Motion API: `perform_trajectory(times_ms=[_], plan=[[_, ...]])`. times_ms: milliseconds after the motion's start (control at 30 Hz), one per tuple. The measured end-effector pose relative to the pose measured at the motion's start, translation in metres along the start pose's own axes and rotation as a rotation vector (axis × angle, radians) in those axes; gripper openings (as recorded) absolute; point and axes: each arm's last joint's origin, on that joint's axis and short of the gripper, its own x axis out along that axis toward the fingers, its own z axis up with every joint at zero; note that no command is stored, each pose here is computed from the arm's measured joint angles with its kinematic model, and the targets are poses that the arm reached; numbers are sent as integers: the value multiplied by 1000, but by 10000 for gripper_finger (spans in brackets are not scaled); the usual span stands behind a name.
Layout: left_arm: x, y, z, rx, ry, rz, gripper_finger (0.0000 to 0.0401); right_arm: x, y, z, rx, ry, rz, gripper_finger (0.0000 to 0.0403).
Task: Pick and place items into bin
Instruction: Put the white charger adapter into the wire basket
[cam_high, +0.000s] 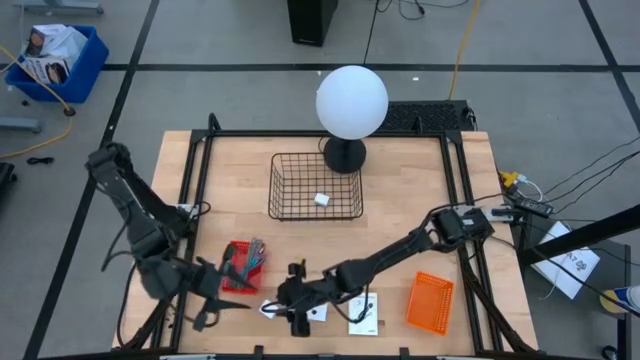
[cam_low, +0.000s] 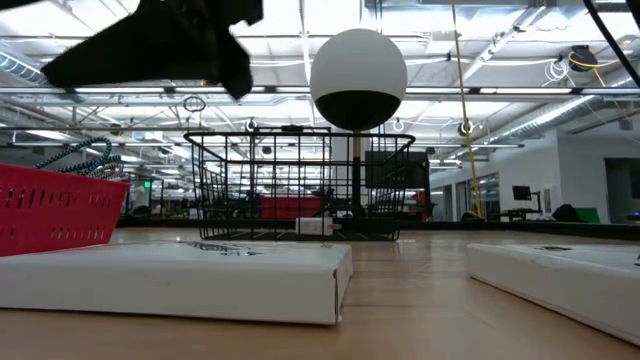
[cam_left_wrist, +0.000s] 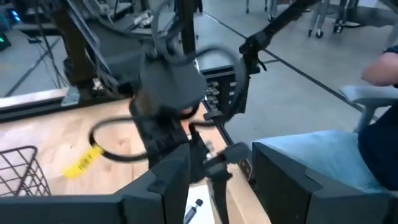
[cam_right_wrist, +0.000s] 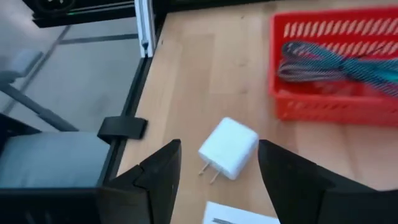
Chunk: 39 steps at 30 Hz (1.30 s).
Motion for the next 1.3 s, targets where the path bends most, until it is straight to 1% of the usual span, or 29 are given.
perform_trajectory(times_ms=[100, 167, 233, 333, 467, 533, 667, 733, 800, 933, 1000, 1067, 1167, 1300], plan=[[-3, -4, -2, 5, 10, -15, 177, 6, -1, -5, 27, 11, 12, 203], [0, -8, -7, 4, 43, -47, 177, 6, -1, -5, 26, 11, 13, 203], [5, -12, -14, 16, 94, -54, 177, 0, 1, -2, 18, 24, 10, 203], [13, -14, -29, -6, 203, -24, 177, -12, 4, -2, 7, 87, -8, 203], [22, -11, -47, -71, 333, 50, 177, -25, 11, -13, 10, 231, -63, 203], [28, -10, -53, -75, 368, 60, 177, -32, 17, -19, 6, 276, -104, 203], [45, -13, -65, 8, 437, 21, 177, -45, 31, -28, -11, 318, -187, 202], [54, -12, -73, 30, 478, 24, 177, -47, 37, -35, -30, 327, -235, 201], [63, -11, -81, 31, 516, 29, 177, -50, 43, -41, -35, 340, -272, 201], [74, -8, -92, 25, 568, 56, 177, -58, 53, -50, -27, 366, -309, 199], [79, -7, -97, 7, 593, 65, 178, -60, 58, -52, -34, 349, -334, 199], [84, -6, -103, -6, 629, 53, 183, -61, 61, -54, -40, 339, -362, 199], [90, -6, -111, -16, 669, 40, 200, -63, 62, -57, -24, 345, -371, 198], [95, -9, -122, 29, 720, 17, 231, -64, 61, -58, -3, 356, -386, 196]])
